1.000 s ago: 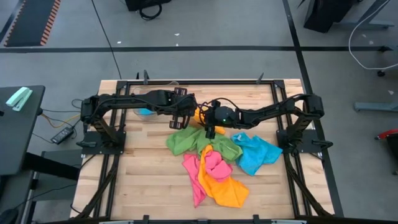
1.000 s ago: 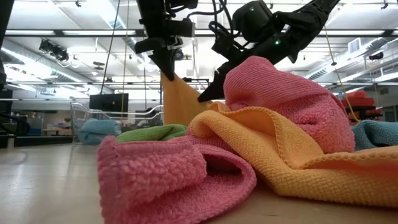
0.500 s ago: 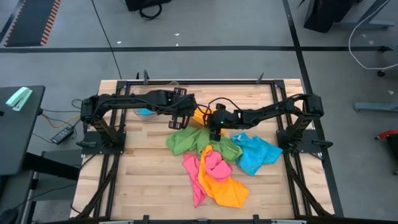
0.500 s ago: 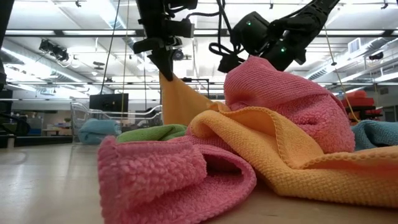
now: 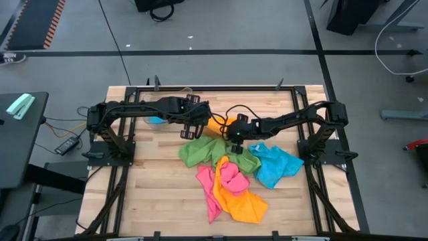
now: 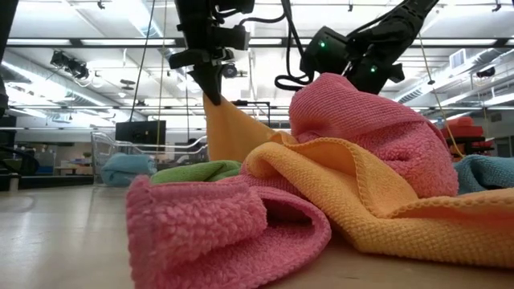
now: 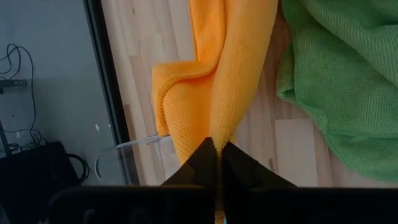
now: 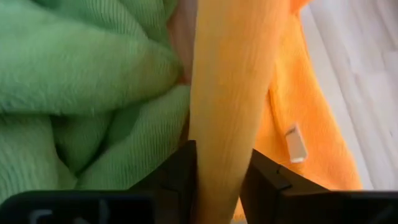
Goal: Fold microfiber towels
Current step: Fold the top orange microfiber towel
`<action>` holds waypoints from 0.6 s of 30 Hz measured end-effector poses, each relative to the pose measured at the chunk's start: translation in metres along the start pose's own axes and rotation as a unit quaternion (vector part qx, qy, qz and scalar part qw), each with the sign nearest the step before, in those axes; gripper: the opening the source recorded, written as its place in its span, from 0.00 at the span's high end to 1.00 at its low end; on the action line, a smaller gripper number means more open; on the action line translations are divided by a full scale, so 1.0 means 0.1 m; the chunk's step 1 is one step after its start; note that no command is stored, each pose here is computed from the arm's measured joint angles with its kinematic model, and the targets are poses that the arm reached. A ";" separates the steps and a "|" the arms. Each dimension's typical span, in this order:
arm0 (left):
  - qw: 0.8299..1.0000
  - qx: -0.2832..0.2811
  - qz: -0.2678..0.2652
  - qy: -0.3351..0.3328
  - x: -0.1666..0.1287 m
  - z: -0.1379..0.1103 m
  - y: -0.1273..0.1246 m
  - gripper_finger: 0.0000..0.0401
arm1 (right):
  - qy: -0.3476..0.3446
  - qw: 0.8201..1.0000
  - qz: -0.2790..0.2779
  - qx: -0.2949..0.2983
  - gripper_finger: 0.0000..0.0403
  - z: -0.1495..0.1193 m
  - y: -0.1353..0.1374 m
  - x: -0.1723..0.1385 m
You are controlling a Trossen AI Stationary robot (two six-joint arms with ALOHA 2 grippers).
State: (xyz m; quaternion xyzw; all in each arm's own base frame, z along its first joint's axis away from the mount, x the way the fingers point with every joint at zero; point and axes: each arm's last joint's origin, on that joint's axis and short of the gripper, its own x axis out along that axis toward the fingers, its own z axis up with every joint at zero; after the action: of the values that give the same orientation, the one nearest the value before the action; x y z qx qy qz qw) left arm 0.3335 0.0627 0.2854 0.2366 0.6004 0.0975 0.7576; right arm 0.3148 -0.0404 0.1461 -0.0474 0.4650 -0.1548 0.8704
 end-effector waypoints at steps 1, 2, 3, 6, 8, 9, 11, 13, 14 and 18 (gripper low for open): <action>1.000 0.000 0.000 0.000 0.00 0.00 0.00 0.95 | 0.003 1.000 0.001 -0.002 0.73 -0.01 0.01 0.00; 1.000 0.001 0.000 0.001 0.00 0.00 0.00 0.94 | 0.006 1.000 0.003 -0.005 0.73 -0.01 0.03 -0.01; 1.000 0.001 -0.001 0.002 0.00 0.00 0.00 0.94 | 0.008 1.000 0.004 -0.007 0.74 -0.02 0.04 -0.01; 1.000 0.001 -0.001 0.002 0.00 0.00 0.00 0.97 | 0.017 1.000 0.007 -0.011 0.75 -0.04 0.07 -0.02; 1.000 0.002 -0.002 0.004 0.00 -0.01 0.00 0.98 | 0.024 1.000 0.007 -0.013 0.76 -0.05 0.07 -0.02; 1.000 0.003 -0.003 0.005 0.00 -0.01 -0.01 0.98 | 0.028 1.000 0.007 -0.011 0.76 -0.06 0.07 -0.02; 1.000 0.002 -0.003 0.006 0.00 -0.01 0.00 0.96 | 0.033 0.999 0.007 -0.009 0.77 -0.07 0.07 -0.02; 1.000 0.001 -0.003 0.006 0.00 -0.01 -0.01 0.95 | 0.036 0.999 0.007 -0.009 0.77 -0.07 0.07 -0.02; 1.000 0.002 -0.003 0.006 0.00 -0.01 -0.01 0.94 | 0.037 0.999 0.007 -0.009 0.77 -0.08 0.07 -0.02; 1.000 0.008 -0.004 0.004 -0.02 0.00 -0.04 0.98 | 0.037 0.999 0.003 -0.010 0.81 -0.08 0.07 -0.02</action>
State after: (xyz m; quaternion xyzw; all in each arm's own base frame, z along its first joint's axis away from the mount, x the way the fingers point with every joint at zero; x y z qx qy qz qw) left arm 0.3329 0.0582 0.2849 0.2401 0.6050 0.0901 0.7538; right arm 0.3091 -0.0325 0.1420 -0.0488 0.4981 -0.1496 0.8527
